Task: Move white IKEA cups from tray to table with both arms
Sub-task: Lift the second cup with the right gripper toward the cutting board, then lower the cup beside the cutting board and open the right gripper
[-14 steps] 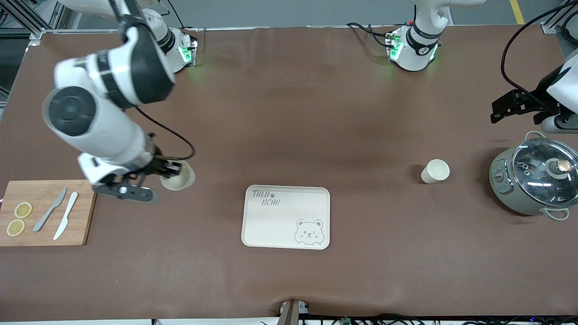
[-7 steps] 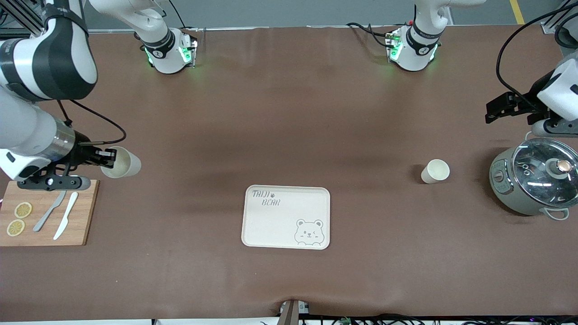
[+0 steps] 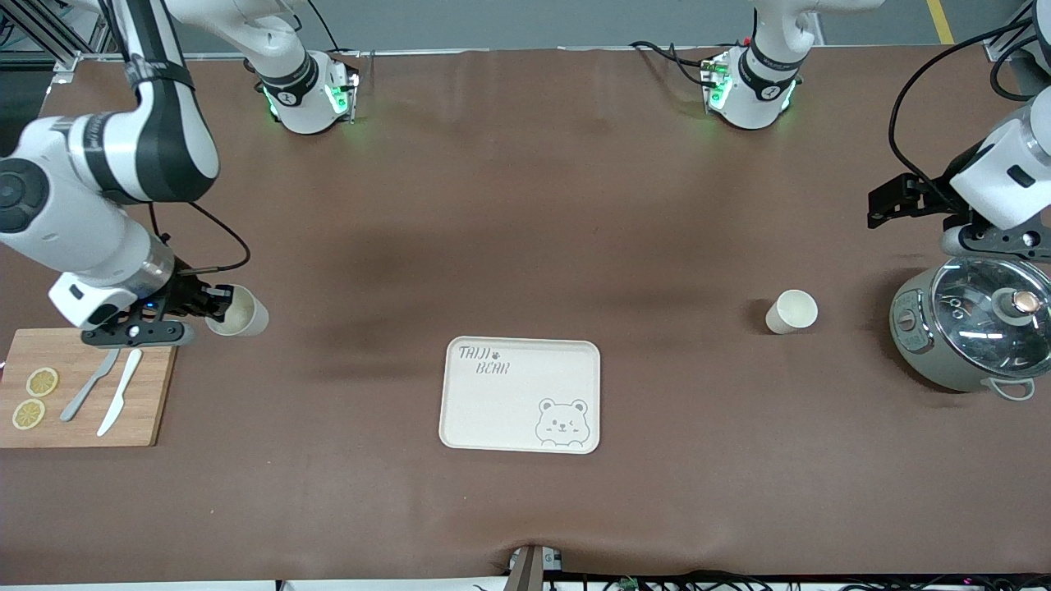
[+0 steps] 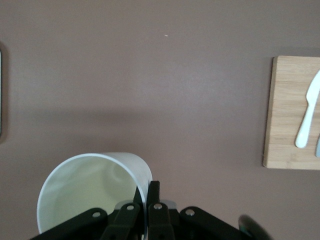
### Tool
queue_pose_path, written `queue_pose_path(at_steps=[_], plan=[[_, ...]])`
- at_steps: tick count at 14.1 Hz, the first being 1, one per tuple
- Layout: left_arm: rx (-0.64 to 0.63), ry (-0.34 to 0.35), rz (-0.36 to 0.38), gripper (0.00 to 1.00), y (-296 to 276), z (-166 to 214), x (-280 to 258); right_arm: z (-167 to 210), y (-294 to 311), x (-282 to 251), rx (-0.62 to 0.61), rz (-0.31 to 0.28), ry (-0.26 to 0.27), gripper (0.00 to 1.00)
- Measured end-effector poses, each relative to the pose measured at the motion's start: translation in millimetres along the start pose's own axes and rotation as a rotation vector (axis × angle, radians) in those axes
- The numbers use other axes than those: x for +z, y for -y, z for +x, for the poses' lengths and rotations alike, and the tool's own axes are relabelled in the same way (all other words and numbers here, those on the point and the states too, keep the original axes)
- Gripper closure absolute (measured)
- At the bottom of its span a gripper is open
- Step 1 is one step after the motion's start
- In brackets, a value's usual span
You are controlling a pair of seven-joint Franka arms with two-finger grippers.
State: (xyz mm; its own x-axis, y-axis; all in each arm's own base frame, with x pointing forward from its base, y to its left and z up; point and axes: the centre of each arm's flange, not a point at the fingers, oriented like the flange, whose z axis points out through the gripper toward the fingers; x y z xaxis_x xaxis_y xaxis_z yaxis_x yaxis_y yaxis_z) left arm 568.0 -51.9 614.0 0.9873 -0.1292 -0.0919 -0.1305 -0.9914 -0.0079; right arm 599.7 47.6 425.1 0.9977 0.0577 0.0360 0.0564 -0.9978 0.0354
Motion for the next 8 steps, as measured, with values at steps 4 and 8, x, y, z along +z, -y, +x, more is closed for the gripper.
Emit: queue_pose_path(at_steps=[4, 8], plan=[[0.002, -0.002, 0.0, 0.0, 0, 0, -1, -22, 1, 62, -0.005, 0.002, -0.08, 0.97], [0.002, -0.003, 0.0, 0.0, 1, 0, -1, -33, 1, 95, -0.009, -0.001, -0.123, 0.97]])
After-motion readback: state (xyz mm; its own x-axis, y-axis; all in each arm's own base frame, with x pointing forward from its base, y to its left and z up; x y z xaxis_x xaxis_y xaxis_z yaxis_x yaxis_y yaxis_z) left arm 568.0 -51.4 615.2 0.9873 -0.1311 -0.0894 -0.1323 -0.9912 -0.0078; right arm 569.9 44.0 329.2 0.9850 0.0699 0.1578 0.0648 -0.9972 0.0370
